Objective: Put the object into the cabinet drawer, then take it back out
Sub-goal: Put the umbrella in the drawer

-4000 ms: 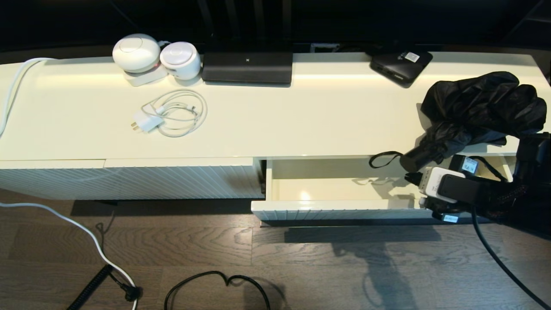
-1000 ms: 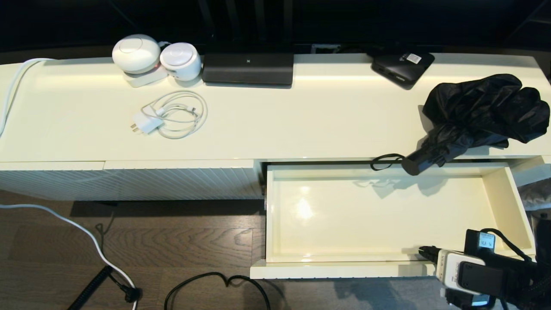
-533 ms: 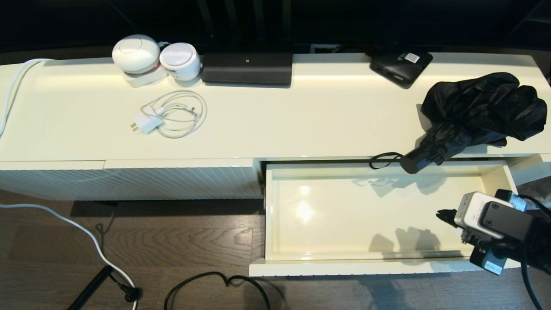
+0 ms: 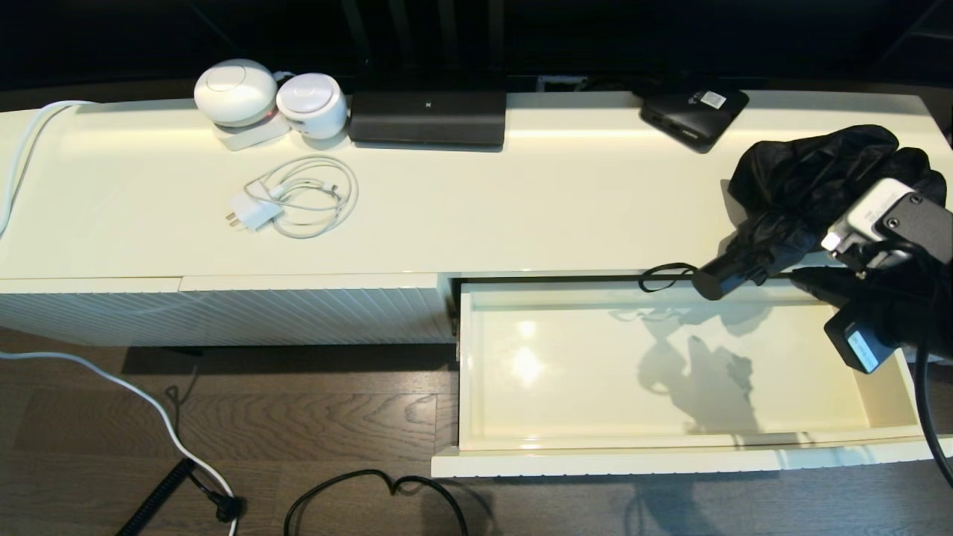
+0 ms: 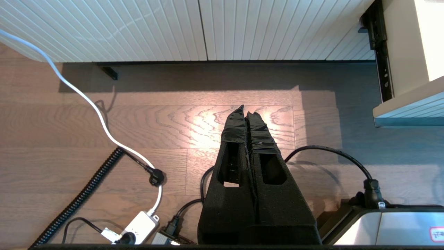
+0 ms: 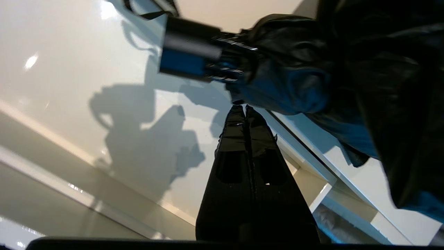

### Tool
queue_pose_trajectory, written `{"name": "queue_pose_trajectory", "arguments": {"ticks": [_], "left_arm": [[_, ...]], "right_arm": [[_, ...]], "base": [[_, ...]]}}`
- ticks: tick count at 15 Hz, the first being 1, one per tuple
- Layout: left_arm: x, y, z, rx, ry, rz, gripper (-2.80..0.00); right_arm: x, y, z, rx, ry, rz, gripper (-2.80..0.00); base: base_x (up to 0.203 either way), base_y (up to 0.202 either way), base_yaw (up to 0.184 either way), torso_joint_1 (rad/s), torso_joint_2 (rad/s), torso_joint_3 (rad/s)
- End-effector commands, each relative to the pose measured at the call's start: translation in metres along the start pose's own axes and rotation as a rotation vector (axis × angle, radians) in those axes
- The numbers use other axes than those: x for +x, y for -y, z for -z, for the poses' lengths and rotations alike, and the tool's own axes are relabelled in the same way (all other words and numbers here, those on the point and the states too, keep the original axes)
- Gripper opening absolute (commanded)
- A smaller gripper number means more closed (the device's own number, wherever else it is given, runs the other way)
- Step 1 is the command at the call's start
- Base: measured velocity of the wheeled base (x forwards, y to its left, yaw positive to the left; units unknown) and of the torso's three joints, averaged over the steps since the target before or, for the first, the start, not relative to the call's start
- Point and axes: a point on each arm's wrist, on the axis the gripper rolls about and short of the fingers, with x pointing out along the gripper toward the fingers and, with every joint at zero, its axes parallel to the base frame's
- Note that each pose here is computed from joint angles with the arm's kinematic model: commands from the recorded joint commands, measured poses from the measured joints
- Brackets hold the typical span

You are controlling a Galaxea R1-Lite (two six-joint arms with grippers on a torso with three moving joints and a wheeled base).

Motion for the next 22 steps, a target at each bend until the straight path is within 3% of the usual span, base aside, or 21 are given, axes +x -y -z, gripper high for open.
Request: {"name": "queue_pose_trajectory", "arguments": {"ticks": [1, 6, 9, 12, 14, 19, 22], "left_arm": [[0.0, 0.0, 0.0, 0.0, 0.001, 0.0, -2.8], [0.0, 0.0, 0.0, 0.0, 0.001, 0.0, -2.8], [0.0, 0.0, 0.0, 0.0, 0.001, 0.0, -2.8], [0.0, 0.0, 0.0, 0.0, 0.003, 0.0, -2.8], [0.0, 0.0, 0.0, 0.0, 0.003, 0.0, -2.8], [0.0, 0.0, 0.0, 0.0, 0.001, 0.0, -2.8], [0.0, 0.0, 0.0, 0.0, 0.003, 0.0, -2.8]], "right_arm": [[0.009, 0.008, -0.014, 0.083, 0.003, 0.043, -2.8], [0.004, 0.042, -0.058, 0.405, -0.011, 0.188, -2.8], [-0.014, 0.054, -0.082, 0.696, -0.047, 0.215, -2.8], [-0.021, 0.05, -0.091, 0.962, -0.132, 0.226, -2.8], [-0.015, 0.042, -0.091, 1.114, -0.207, 0.283, -2.8], [-0.001, 0.038, -0.094, 1.407, -0.312, 0.385, -2.8], [0.006, 0.036, -0.097, 1.555, -0.316, 0.425, -2.8]], "base": [[0.0, 0.0, 0.0, 0.0, 0.0, 0.0], [0.0, 0.0, 0.0, 0.0, 0.0, 0.0], [0.0, 0.0, 0.0, 0.0, 0.0, 0.0], [0.0, 0.0, 0.0, 0.0, 0.0, 0.0], [0.0, 0.0, 0.0, 0.0, 0.0, 0.0], [0.0, 0.0, 0.0, 0.0, 0.0, 0.0], [0.0, 0.0, 0.0, 0.0, 0.0, 0.0]]}}
